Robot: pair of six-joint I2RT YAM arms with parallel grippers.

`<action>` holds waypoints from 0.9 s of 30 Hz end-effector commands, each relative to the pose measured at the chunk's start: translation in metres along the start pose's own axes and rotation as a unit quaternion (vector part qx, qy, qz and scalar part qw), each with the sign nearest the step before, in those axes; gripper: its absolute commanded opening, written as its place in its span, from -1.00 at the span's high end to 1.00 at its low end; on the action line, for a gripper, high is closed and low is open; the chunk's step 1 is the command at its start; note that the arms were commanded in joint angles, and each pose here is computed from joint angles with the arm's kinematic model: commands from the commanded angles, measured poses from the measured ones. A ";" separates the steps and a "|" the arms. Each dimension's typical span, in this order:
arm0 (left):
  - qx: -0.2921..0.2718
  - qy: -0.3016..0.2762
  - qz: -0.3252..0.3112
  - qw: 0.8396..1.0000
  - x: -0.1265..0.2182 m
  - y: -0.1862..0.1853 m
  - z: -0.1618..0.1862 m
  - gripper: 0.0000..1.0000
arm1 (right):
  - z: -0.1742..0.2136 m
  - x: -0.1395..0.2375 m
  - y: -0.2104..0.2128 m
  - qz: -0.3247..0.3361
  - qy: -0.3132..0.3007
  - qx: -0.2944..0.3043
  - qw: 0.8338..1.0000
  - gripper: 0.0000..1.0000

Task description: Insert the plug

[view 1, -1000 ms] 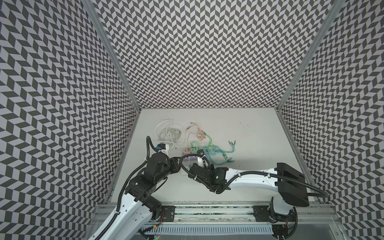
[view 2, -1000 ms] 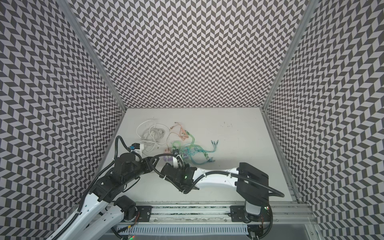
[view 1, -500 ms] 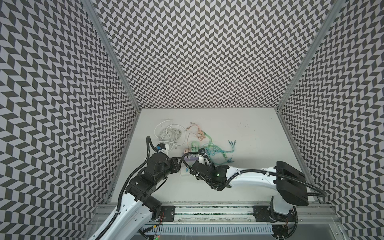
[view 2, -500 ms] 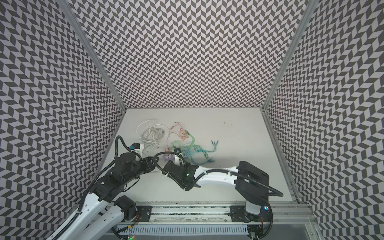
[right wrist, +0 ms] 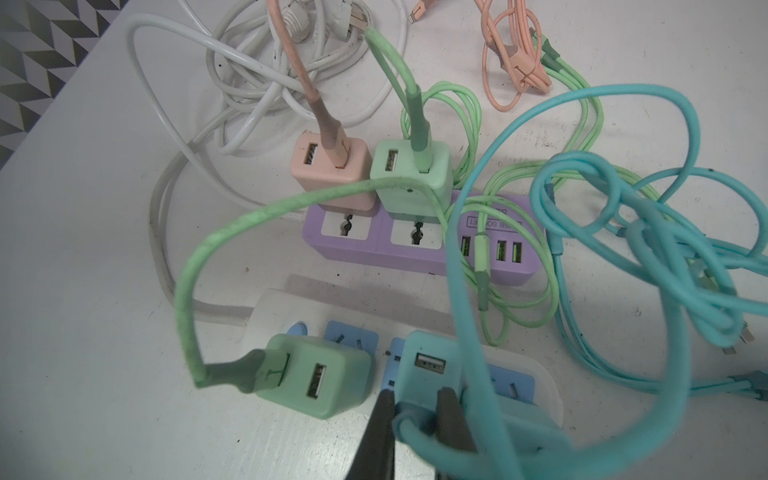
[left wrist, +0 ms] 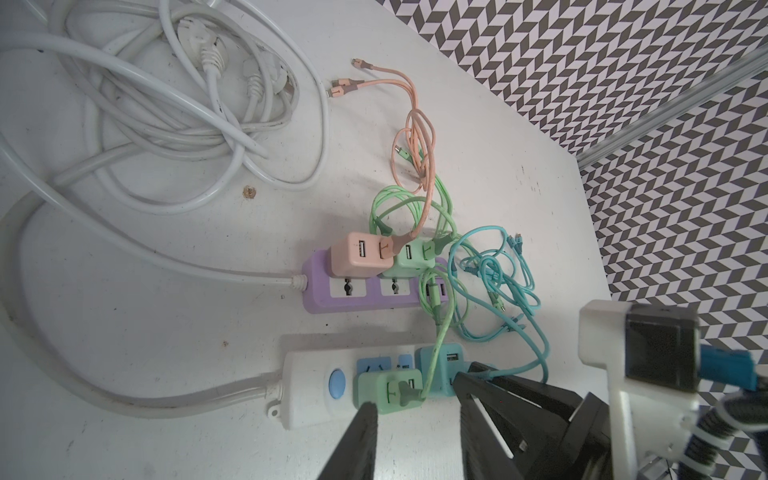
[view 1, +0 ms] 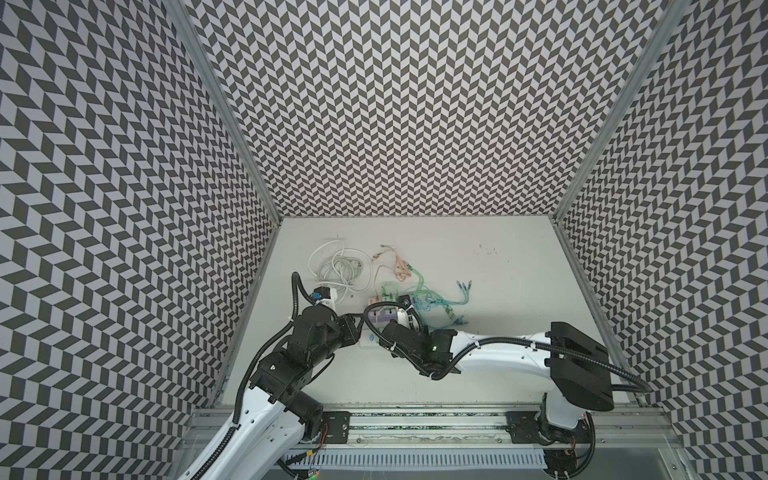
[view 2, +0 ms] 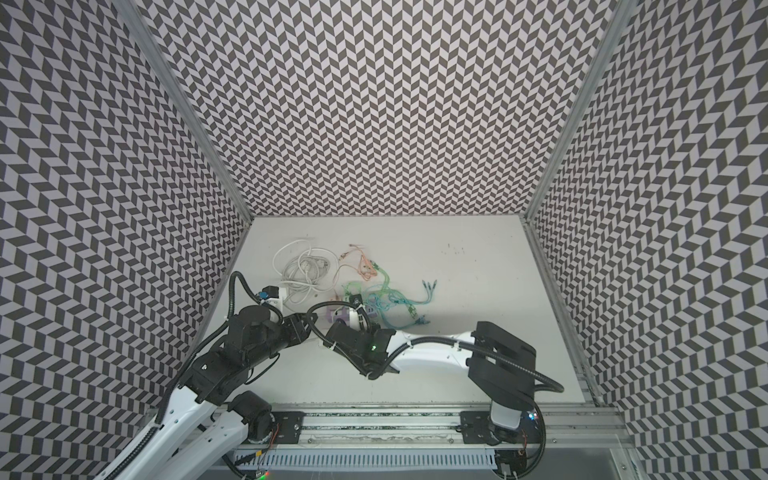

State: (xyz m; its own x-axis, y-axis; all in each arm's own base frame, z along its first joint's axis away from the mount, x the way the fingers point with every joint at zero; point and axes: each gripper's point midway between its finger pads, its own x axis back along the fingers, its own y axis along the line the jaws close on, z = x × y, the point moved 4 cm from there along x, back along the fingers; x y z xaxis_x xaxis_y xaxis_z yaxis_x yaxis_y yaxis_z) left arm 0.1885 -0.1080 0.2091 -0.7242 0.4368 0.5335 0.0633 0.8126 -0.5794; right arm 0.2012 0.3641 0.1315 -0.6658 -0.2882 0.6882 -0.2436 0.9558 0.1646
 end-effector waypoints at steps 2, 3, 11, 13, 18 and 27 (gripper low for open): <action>-0.002 -0.015 0.003 1.000 0.004 -0.003 -0.007 0.27 | 0.026 -0.014 -0.017 0.024 0.041 -0.010 0.999 0.71; -0.002 -0.015 0.003 1.000 0.004 -0.003 -0.007 0.27 | 0.028 -0.015 -0.019 0.025 0.044 -0.011 0.999 0.71; -0.001 -0.017 0.005 1.000 0.005 -0.003 -0.007 0.26 | 0.049 -0.021 -0.026 0.027 0.072 -0.016 0.997 0.73; 0.000 -0.017 0.005 1.000 0.005 -0.002 -0.007 0.26 | 0.051 -0.021 -0.025 0.026 0.074 -0.014 0.997 0.73; 0.002 -0.017 0.003 1.000 0.003 -0.001 -0.006 0.26 | 0.051 -0.019 -0.019 0.021 0.073 -0.005 0.997 0.72; -0.001 -0.020 0.003 1.000 0.006 -0.003 -0.008 0.26 | 0.020 -0.004 0.006 0.006 0.044 0.006 0.999 0.38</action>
State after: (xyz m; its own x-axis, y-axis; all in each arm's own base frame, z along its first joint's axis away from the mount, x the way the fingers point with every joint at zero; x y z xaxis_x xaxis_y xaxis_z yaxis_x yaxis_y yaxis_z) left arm 0.1880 -0.1073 0.2104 -0.7285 0.4373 0.5274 0.0652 0.8106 -0.5820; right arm 0.1956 0.3706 0.1271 -0.6468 -0.3002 0.7011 -0.2362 0.9529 0.1901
